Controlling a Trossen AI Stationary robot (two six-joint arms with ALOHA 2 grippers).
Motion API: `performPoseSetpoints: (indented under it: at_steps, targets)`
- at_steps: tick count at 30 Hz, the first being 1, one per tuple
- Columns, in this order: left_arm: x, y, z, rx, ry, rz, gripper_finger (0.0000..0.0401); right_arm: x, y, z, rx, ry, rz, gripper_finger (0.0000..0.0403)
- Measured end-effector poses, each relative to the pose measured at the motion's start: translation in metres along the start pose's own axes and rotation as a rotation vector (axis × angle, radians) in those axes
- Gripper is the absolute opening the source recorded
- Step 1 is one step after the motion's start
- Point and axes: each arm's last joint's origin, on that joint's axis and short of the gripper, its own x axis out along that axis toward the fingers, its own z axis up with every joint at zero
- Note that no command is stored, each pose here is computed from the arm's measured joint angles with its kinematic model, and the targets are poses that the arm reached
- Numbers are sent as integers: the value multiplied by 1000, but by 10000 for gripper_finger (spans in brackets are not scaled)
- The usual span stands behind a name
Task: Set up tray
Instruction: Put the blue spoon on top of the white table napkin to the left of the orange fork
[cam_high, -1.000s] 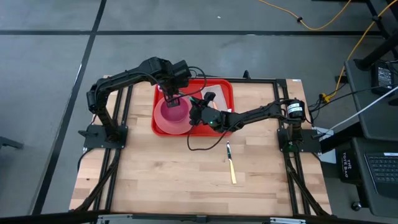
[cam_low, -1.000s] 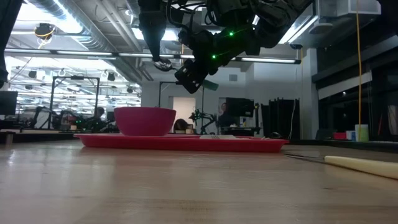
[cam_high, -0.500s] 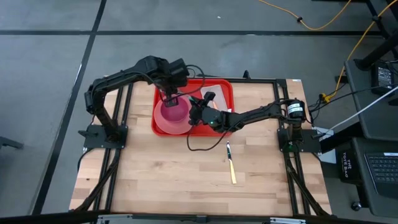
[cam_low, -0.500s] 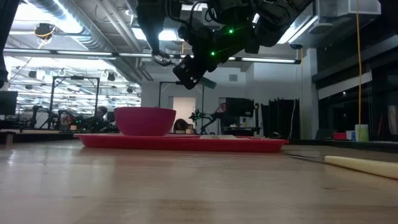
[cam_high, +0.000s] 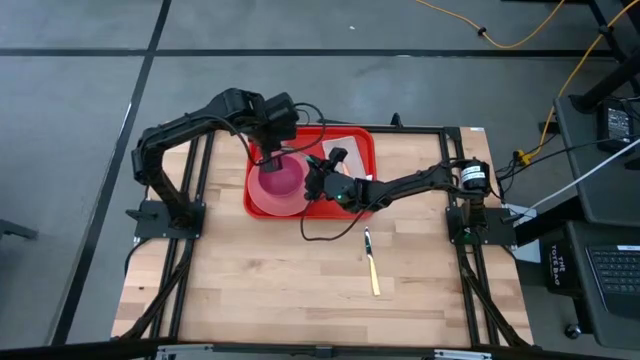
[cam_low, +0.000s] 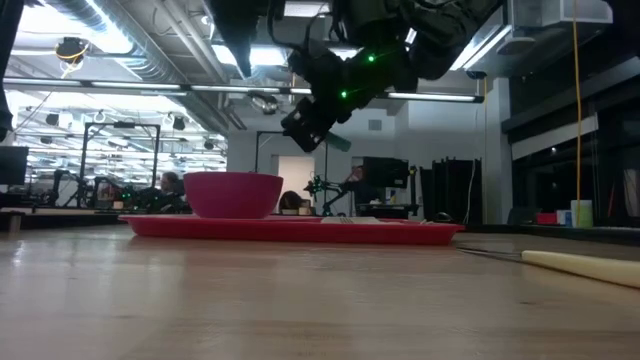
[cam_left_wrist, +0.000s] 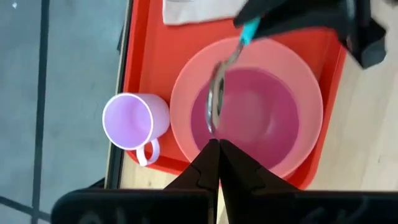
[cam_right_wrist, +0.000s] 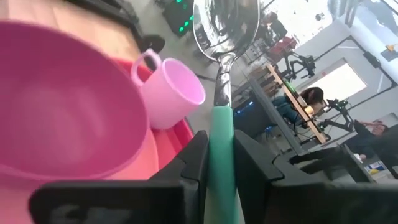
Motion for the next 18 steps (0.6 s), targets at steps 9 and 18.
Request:
performPoseSetpoints:
  at_steps: [9,18]
  targets:
    - [0,0,-3,-5,25,-2,2,-1,-2,3,21,-16,-8,60]
    - [-14,-1,-13,89,9,-26,2,-10,-18,11,91,8,-8,60]
